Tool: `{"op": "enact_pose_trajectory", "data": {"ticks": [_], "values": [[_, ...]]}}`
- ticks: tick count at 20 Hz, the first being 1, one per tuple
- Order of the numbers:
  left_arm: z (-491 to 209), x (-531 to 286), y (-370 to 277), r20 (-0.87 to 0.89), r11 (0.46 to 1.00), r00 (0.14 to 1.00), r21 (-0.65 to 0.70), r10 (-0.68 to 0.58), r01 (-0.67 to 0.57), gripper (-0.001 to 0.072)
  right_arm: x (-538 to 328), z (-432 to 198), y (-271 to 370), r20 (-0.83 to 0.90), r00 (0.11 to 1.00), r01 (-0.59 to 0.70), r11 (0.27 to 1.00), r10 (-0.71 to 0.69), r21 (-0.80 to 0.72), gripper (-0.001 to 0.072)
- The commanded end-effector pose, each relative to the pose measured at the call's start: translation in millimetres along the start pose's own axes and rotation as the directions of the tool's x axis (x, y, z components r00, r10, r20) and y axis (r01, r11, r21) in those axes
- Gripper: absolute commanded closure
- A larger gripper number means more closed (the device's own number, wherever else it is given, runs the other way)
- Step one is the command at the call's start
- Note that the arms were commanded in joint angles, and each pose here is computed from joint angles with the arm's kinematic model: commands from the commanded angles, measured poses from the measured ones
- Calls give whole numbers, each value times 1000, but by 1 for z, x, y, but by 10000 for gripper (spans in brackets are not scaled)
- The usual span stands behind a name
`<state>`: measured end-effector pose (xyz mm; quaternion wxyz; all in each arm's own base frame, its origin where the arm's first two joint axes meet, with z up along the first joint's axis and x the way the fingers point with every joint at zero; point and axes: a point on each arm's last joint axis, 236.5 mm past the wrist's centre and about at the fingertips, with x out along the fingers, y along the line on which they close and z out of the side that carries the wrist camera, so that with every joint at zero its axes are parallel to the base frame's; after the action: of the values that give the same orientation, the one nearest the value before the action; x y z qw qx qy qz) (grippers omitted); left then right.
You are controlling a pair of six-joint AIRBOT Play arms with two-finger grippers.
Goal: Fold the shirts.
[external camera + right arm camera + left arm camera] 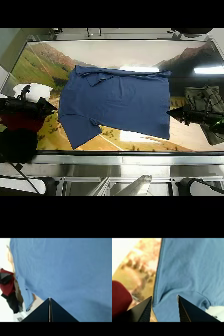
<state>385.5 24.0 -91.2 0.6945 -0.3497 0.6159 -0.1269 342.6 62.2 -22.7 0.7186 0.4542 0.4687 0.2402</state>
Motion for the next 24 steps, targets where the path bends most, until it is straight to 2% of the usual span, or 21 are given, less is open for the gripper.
{"op": "enact_pose_trajectory", "data": {"ticks": [1,8,9,11,12,14,15,16,17,19,24], "values": [[5,21,8,3,999,999,23,38,-38,363,1,-6,-2,-10,1000,2,1000,-2,3,697],[4,41,-40,-166,987,986,156,-12,39,363,-1,-6,-2,-10,1000,-2,1000,2,6,697],[7,37,-44,-165,985,986,169,-15,43,387,-3,-4,-4,-3,1000,3,1000,-3,9,697],[11,30,-50,-166,981,986,185,-20,51,628,-13,3,-12,27,1000,15,1000,-15,12,697],[9,27,-50,-176,981,984,186,-25,58,678,-20,6,-18,45,999,26,999,-27,21,697],[4,27,-48,-193,981,981,181,-31,67,678,-35,3,-34,42,997,63,997,-65,36,692],[0,30,-46,-202,981,979,181,-32,69,678,-39,-3,-46,20,994,105,993,-106,52,628],[-4,32,-45,-211,981,977,182,-33,73,678,-42,-10,-58,-9,988,153,987,-153,56,462],[-5,33,-44,-213,980,976,187,-34,75,678,-42,-19,-70,-49,978,206,977,-204,56,419],[-3,32,-45,-208,979,978,190,-34,75,678,-41,-31,-92,-106,955,286,955,-277,81,417],[-5,32,-45,-214,979,976,189,-37,78,678,-13,-53,-113,-195,934,325,939,-300,114,409]]}}
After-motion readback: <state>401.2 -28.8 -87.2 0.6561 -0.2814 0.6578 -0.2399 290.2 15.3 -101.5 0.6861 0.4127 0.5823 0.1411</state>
